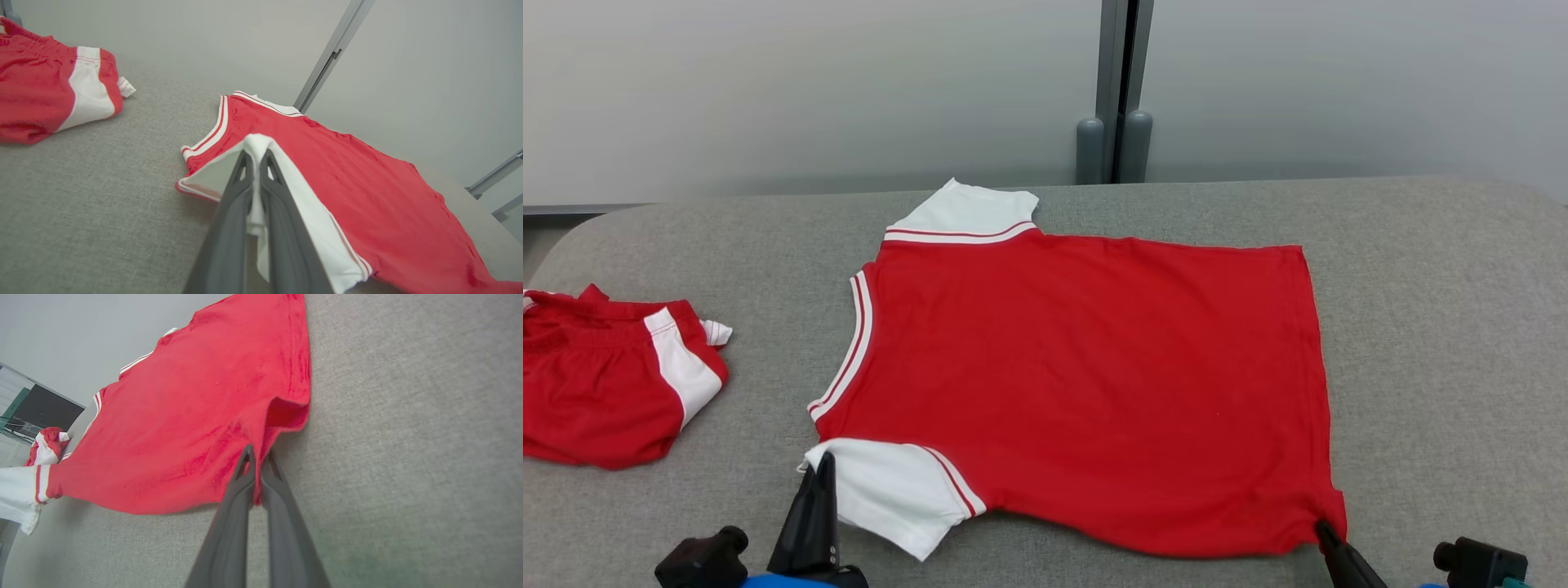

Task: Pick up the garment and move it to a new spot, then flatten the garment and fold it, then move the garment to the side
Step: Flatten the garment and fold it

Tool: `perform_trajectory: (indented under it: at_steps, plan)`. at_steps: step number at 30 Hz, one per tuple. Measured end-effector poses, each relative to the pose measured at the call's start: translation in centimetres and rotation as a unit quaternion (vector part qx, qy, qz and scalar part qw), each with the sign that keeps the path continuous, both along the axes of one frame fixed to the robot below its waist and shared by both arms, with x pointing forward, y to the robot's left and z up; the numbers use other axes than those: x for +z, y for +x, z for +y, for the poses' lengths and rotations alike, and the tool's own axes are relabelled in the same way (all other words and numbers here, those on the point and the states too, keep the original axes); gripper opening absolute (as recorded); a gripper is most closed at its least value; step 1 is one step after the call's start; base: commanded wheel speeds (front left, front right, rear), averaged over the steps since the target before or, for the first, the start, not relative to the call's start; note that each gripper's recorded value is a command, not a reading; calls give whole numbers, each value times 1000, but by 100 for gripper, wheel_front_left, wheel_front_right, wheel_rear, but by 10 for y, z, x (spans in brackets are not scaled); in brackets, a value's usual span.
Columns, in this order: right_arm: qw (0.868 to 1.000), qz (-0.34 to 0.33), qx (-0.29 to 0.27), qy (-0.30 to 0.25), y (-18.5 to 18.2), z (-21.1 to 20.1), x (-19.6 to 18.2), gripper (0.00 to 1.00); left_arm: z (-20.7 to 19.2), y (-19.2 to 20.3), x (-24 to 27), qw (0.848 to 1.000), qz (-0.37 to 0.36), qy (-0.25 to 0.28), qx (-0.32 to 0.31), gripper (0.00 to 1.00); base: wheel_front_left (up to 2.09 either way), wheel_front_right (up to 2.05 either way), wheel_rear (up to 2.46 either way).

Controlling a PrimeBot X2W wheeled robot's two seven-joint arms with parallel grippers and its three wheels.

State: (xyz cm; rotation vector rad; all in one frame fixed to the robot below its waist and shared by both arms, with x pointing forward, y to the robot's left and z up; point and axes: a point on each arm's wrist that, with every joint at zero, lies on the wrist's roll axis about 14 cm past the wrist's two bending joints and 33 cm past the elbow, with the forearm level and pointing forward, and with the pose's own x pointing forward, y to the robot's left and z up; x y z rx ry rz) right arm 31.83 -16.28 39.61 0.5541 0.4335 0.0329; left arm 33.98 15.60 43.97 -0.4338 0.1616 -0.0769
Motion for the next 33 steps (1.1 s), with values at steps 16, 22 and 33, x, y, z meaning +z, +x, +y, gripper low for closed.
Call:
perform_trajectory:
  at_steps: [16, 22, 33]
  plan:
    - [1000, 3, -17, 23, 55, -12, 8, 0, -12, 83, 1, 995, 4, 59, -77, 0, 0, 0, 0]
    - [1000, 5, -14, 13, 76, -14, 6, 0, -16, 106, -12, 993, 30, 69, -92, 0, 0, 0, 0]
    - [1000, -17, 1, -25, 93, -9, 2, 100, -8, 117, -30, 990, 50, 93, -89, 100, 0, 0, 0]
